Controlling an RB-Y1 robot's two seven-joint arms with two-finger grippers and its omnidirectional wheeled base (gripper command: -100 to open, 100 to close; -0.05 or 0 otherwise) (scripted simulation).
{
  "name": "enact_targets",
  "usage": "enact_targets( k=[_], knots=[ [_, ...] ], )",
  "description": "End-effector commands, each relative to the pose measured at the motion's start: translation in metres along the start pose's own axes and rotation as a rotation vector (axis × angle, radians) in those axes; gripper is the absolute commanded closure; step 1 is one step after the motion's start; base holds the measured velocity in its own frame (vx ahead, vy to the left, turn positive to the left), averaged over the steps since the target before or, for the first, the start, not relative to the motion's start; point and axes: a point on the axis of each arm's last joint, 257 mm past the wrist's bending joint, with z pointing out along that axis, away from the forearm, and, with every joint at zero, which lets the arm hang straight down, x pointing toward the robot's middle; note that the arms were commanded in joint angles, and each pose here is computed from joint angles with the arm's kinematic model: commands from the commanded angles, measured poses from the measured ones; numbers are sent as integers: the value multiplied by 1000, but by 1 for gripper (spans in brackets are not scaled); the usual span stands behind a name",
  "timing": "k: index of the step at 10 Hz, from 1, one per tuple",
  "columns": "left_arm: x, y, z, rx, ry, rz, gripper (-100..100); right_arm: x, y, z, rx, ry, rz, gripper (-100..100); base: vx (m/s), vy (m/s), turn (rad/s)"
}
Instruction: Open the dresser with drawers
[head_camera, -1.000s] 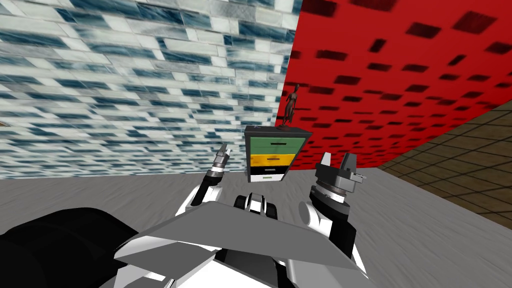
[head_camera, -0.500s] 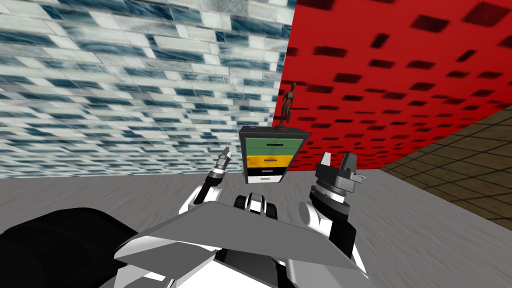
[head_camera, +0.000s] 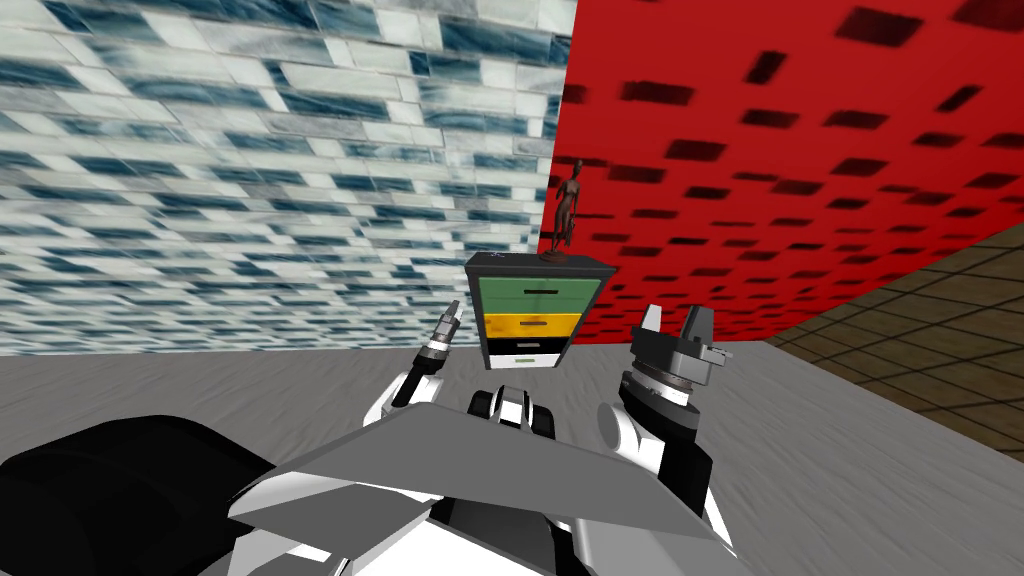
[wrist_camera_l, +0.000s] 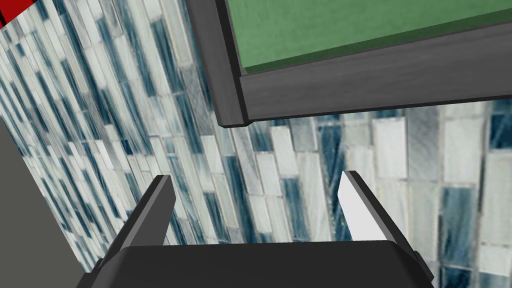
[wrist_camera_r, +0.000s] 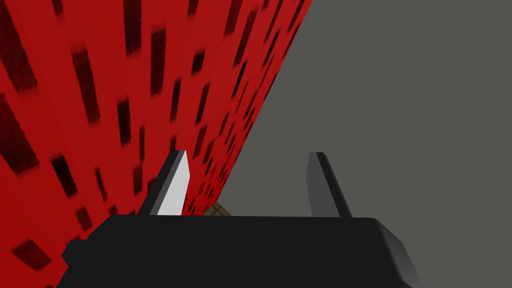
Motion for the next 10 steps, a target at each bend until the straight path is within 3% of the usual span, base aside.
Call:
enact_targets(
  k=[1, 10],
  knots=[
    [2, 24, -9, -29, 2, 2, -100, 0, 0, 0, 0, 0, 0, 0, 65, -144, 27],
    [3, 89, -38, -114, -13, -7, -100, 0, 0, 0, 0, 0, 0, 0, 62, -98, 16]
  ],
)
